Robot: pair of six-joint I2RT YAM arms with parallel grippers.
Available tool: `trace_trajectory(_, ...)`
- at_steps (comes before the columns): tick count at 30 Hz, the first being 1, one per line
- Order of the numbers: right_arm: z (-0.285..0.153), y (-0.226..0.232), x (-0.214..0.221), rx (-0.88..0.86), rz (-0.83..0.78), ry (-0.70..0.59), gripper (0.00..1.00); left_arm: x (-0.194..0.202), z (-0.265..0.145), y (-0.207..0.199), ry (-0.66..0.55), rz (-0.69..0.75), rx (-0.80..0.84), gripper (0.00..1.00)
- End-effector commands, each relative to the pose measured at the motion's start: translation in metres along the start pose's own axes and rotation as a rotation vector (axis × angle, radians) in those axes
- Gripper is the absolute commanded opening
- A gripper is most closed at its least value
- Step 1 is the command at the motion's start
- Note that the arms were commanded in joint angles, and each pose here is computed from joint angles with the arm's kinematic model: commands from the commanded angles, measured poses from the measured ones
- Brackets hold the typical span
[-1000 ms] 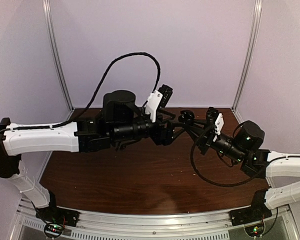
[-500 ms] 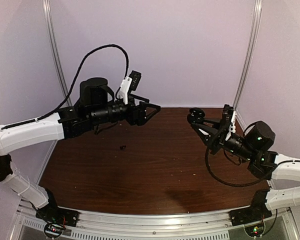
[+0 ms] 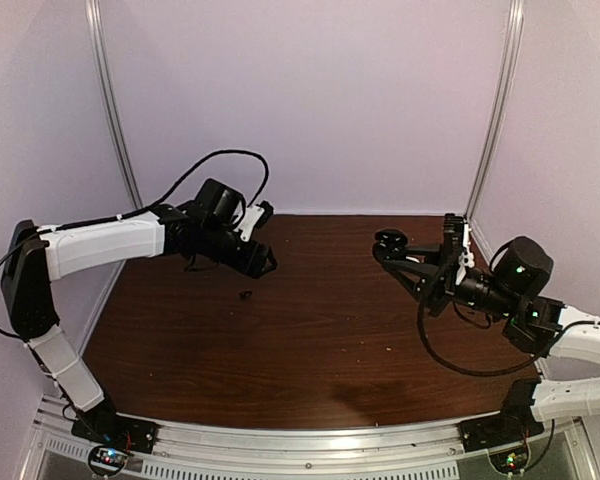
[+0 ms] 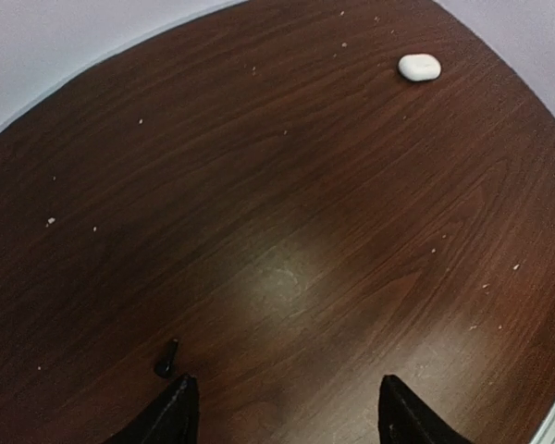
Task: Insert the wireless bluetooth earbuds into the charging case
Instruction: Pick up the right earbud from the center of the board.
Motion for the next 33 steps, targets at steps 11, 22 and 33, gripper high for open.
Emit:
trace_trajectory(11,-0.001,-0.001,-0.001,-0.014,0.033,0.032,0.00,0.062,0.025,0.069,0.050,0.018,-0.060,0.54)
trace_trajectory(22,0.003,-0.002,0.000,-0.023,0.054,0.035,0.00,0.076,0.035,0.076,-0.150,0.094,-0.051,0.48)
trace_trajectory(33,0.005,-0.003,0.001,-0.030,0.062,0.042,0.00,0.087,0.052,0.098,-0.192,0.108,-0.091,0.43)
Point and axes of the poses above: each gripper's point midway between its finger pads, its own z axis out along the fingers, its own y axis along the line the jaws close on, x = y × z, the point moved 1 cm from there along -z, back along the fingers, and after that the axes turned 8 degrees about -z, right-handed, at the moved point
